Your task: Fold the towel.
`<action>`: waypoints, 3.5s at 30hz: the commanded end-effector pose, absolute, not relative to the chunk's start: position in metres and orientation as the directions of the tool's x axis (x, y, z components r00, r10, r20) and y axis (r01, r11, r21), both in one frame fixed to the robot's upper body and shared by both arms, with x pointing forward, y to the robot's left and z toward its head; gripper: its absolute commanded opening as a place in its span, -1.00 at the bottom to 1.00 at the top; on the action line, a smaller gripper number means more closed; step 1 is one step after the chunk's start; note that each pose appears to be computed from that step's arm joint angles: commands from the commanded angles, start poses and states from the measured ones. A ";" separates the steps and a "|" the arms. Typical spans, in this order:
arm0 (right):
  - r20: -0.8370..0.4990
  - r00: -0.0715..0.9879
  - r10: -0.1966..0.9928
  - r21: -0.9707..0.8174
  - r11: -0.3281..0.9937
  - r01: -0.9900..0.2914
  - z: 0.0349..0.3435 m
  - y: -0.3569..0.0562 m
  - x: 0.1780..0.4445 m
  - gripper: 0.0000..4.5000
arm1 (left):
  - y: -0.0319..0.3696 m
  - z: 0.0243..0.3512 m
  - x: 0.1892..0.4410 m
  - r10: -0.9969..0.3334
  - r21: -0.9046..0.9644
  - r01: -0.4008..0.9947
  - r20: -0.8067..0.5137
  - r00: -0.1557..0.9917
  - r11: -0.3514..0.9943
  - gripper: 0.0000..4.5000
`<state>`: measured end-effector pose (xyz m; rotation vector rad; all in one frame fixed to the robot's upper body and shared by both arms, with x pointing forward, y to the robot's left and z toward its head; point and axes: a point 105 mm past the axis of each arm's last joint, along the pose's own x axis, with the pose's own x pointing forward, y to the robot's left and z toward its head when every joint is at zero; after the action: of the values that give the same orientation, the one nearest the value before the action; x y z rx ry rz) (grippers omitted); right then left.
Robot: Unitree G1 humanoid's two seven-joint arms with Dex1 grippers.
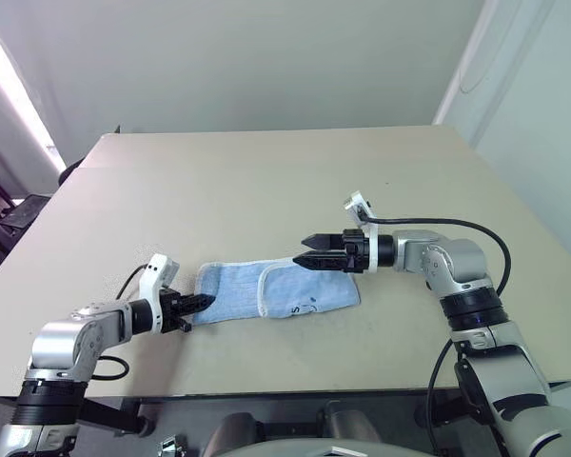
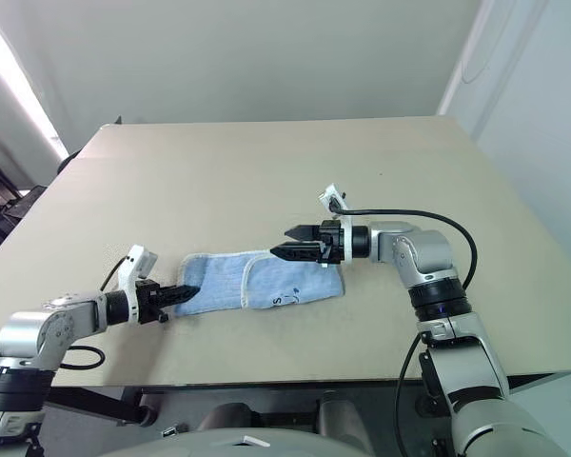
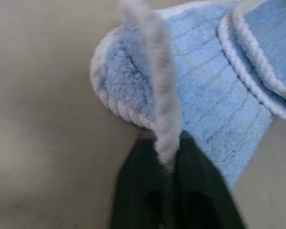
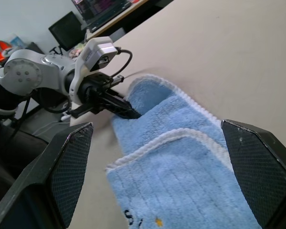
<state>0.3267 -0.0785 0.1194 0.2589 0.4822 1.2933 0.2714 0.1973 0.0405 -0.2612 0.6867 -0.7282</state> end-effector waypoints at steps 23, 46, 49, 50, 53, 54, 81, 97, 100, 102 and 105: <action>-0.218 0.237 0.947 0.358 0.304 -0.883 0.123 -0.099 0.330 1.00 | 0.249 0.072 0.253 -0.623 -0.494 0.402 -0.450 0.640 0.770 0.32; -0.302 0.341 0.890 0.283 0.425 -0.860 0.107 -0.106 0.341 1.00 | 0.189 0.048 0.277 -0.674 -0.497 0.458 -0.504 0.540 0.737 0.23; -0.304 0.356 0.884 0.268 0.438 -0.858 0.107 -0.107 0.344 1.00 | 0.185 0.051 0.277 -0.687 -0.488 0.484 -0.497 0.531 0.727 -0.23; -0.305 0.361 0.881 0.265 0.442 -0.857 0.107 -0.107 0.345 1.00 | 0.183 0.053 0.277 -0.693 -0.483 0.497 -0.493 0.526 0.721 -0.40; -0.308 0.368 0.878 0.259 0.449 -0.855 0.107 -0.107 0.348 1.00 | 0.179 0.056 0.277 -0.709 -0.498 0.504 -0.476 0.521 0.705 -0.88; -0.309 0.369 0.876 0.257 0.451 -0.855 0.107 -0.107 0.349 1.00 | 0.178 0.056 0.278 -0.709 -0.495 0.508 -0.476 0.521 0.705 -0.99; -0.307 0.338 0.890 0.246 0.417 -0.875 0.103 -0.111 0.342 1.00 | 0.279 0.129 0.221 -0.586 -0.351 0.470 -0.531 0.613 0.810 -0.99; -0.303 0.410 0.861 0.267 0.489 -0.831 0.095 -0.120 0.338 1.00 | 0.165 0.119 0.262 -0.803 -0.521 0.612 -0.377 0.461 0.595 -0.99; -0.299 0.432 0.851 0.266 0.509 -0.818 0.095 -0.123 0.338 1.00 | 0.152 0.112 0.277 -0.802 -0.538 0.596 -0.374 0.466 0.597 -0.99; -0.301 0.443 0.845 0.265 0.520 -0.812 0.094 -0.125 0.338 1.00 | 0.144 0.108 0.283 -0.808 -0.548 0.594 -0.375 0.455 0.588 -0.99; -0.300 0.455 0.838 0.262 0.531 -0.806 0.094 -0.127 0.338 1.00 | 0.137 0.100 0.281 -0.817 -0.550 0.604 -0.392 0.424 0.577 -0.99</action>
<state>0.3344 -0.1264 0.0771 0.0969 0.4869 1.0148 0.2785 0.1395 0.0971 -0.3765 0.7036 -0.8993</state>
